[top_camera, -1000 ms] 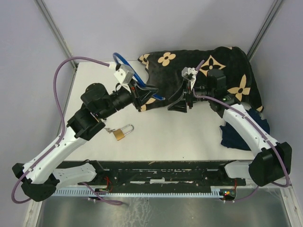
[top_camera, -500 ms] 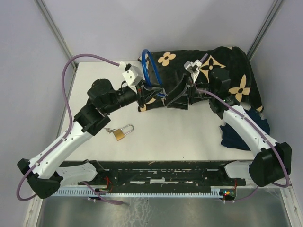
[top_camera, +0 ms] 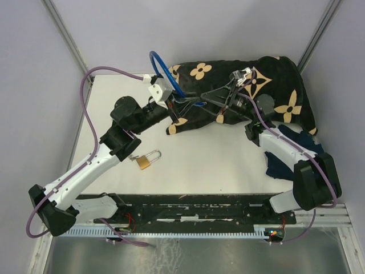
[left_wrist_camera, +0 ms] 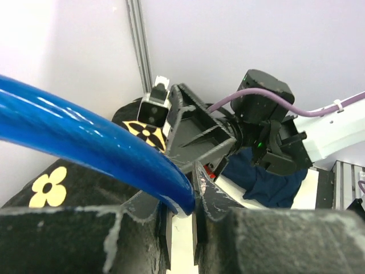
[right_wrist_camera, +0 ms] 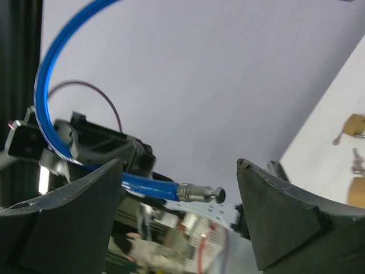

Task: Lock with the key
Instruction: Pick up the lock from the center of the board, then lock the lock.

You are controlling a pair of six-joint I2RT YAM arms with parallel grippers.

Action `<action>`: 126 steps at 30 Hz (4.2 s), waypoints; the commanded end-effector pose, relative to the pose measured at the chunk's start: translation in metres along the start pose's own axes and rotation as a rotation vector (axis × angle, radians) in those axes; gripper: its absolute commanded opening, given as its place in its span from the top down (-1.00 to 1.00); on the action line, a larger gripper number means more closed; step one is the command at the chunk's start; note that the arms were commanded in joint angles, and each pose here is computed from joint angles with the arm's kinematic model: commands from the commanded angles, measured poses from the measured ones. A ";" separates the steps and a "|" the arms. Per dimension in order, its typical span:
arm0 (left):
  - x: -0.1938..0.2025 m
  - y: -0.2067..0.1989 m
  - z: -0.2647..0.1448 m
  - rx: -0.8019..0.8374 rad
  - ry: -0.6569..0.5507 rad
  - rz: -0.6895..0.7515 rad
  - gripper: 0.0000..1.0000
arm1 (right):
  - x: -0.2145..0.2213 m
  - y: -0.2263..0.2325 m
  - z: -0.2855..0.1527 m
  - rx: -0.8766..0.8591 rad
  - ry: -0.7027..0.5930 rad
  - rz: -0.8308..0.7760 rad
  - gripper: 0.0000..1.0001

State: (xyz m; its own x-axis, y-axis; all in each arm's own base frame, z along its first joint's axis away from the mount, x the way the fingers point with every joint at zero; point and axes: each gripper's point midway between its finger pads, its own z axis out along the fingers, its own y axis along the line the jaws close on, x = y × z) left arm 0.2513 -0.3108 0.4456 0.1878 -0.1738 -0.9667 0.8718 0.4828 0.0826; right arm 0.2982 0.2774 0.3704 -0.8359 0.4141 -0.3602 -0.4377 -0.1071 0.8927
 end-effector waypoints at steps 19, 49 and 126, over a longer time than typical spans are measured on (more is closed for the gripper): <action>0.008 0.008 0.004 -0.023 -0.120 0.104 0.94 | -0.008 0.018 0.013 -0.007 -0.126 0.440 0.08; 0.097 -0.047 -0.067 0.028 0.067 -0.470 -0.27 | -0.096 0.014 -0.022 0.028 -0.273 0.091 0.97; 0.193 -0.079 -0.082 -0.079 0.051 -0.449 0.94 | 0.069 -0.006 -0.009 0.257 0.627 -0.888 -0.29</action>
State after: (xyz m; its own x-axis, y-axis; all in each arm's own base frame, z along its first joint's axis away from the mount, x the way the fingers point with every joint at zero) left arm 0.1966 -0.3185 0.2144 -0.1893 -0.2456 -0.9507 0.8075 0.5119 -0.2930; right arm 0.2372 0.2958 0.3140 -0.4940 -0.2478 -0.8334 -0.8555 0.3093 0.4152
